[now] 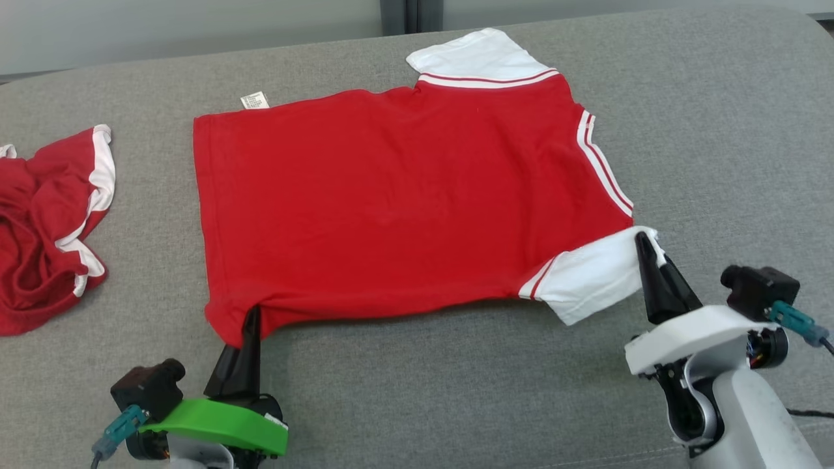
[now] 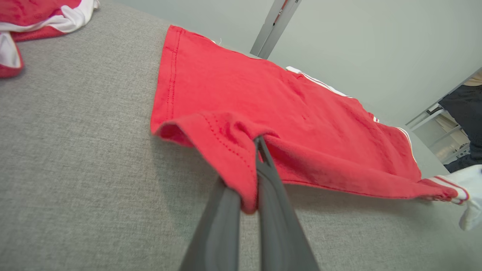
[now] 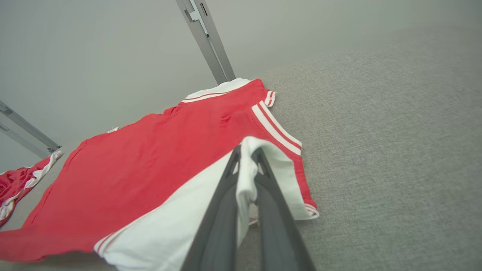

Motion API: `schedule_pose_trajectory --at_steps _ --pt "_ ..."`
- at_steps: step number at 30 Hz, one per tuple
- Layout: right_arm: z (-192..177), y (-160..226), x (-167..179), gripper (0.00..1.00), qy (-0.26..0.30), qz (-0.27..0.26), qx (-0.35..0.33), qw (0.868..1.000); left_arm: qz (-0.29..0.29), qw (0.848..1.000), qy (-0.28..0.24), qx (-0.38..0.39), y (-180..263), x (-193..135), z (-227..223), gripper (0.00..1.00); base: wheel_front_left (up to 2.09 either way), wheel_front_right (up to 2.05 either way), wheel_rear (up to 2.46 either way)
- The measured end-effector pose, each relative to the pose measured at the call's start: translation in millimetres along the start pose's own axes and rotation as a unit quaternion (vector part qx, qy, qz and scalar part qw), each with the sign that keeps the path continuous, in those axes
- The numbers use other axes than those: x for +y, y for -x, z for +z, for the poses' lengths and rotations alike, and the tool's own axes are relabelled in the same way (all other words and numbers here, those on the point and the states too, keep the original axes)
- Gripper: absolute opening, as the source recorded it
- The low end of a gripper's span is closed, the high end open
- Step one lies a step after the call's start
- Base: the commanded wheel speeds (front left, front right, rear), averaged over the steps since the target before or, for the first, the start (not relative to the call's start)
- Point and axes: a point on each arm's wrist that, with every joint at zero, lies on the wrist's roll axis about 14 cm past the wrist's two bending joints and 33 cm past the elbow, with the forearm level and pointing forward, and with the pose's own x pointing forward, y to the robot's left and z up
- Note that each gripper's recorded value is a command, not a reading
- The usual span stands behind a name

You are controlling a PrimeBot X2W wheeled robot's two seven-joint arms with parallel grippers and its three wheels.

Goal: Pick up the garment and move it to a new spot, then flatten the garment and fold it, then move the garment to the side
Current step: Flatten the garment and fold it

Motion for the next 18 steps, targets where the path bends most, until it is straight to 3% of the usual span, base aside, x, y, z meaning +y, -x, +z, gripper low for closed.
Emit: schedule_pose_trajectory --at_steps 18 --pt "0 -81 18 0.00 0.052 0.041 0.031 0.997 -0.002 1.000 -0.017 0.020 -33 14 5 0.00 0.00 0.00 0.00"
